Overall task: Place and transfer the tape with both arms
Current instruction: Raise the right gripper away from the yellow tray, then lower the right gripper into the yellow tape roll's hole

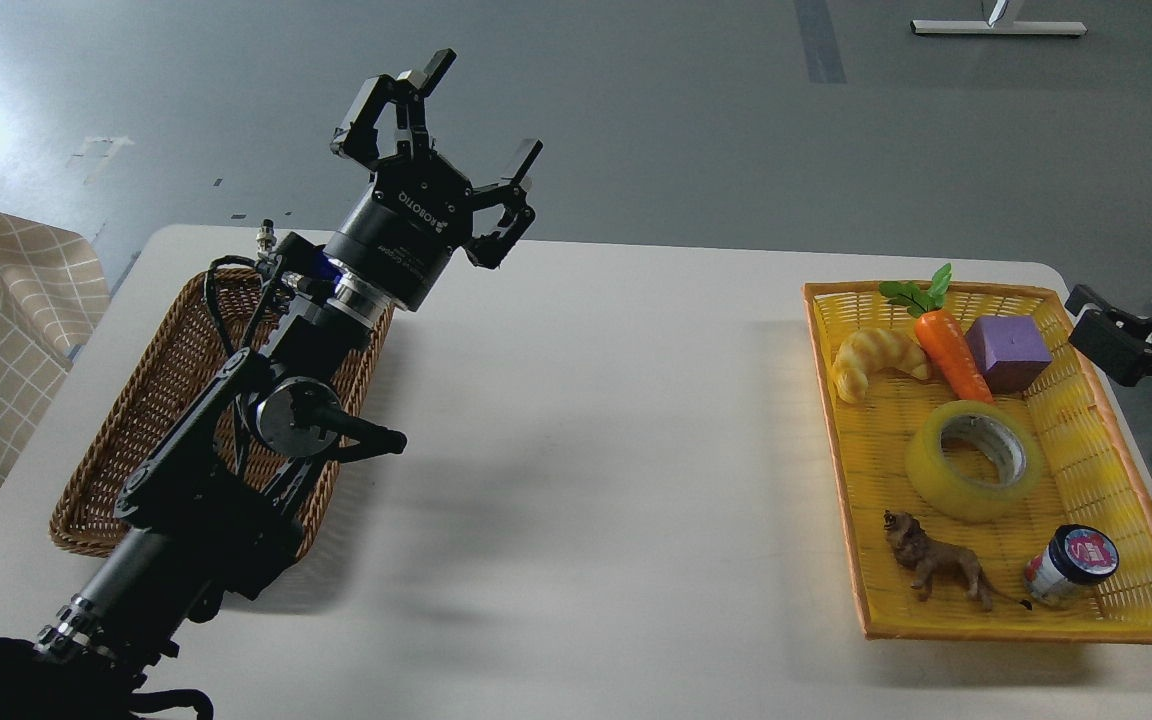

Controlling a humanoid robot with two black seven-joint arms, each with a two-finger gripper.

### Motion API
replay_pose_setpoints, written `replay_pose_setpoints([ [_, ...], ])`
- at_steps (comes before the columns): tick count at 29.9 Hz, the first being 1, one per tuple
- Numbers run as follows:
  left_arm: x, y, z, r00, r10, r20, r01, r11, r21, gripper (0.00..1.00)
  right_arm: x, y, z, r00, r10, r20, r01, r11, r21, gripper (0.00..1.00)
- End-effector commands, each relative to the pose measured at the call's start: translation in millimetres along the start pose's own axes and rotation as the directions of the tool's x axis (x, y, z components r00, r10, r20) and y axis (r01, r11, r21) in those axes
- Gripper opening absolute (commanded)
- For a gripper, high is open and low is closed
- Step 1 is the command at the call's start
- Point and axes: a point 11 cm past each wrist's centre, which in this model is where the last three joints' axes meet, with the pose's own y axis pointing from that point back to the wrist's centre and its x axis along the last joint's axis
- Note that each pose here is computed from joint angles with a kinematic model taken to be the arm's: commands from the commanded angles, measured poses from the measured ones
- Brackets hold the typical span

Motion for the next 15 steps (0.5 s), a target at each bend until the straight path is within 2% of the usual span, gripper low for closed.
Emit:
replay_pose_setpoints([
  [1,0.8,0.8,-0.1,1.0,0.002,0.001,-0.002,1.0,0.001,0.98,-13.8,-2.6,6.1,0.999,-0.023,0.037,0.023,1.0,-0.02,0.98],
  [4,-0.2,0.3,-1.0,1.0,0.001,-0.003,-0.001,1.0,0.0,0.98,-28.1,-5.3,14.2,0.996,-0.048,0.075,0.051,0.998,-0.046,0.97],
  [10,-3.6,-1.6,-5.1,1.0,-0.003,-0.016,0.003,1.0,-0.001,0.98,-58.0,-11.9,21.9,0.986,-0.133,0.097,0.139,0.988,-0.059,0.86],
  [15,-6.7,-3.1,-7.3,1.0,-0.008,-0.019,0.008,1.0,-0.003,0.98,-63.8,-15.8,30.5,0.983,-0.155,0.101,0.163,0.984,-0.077,0.85],
])
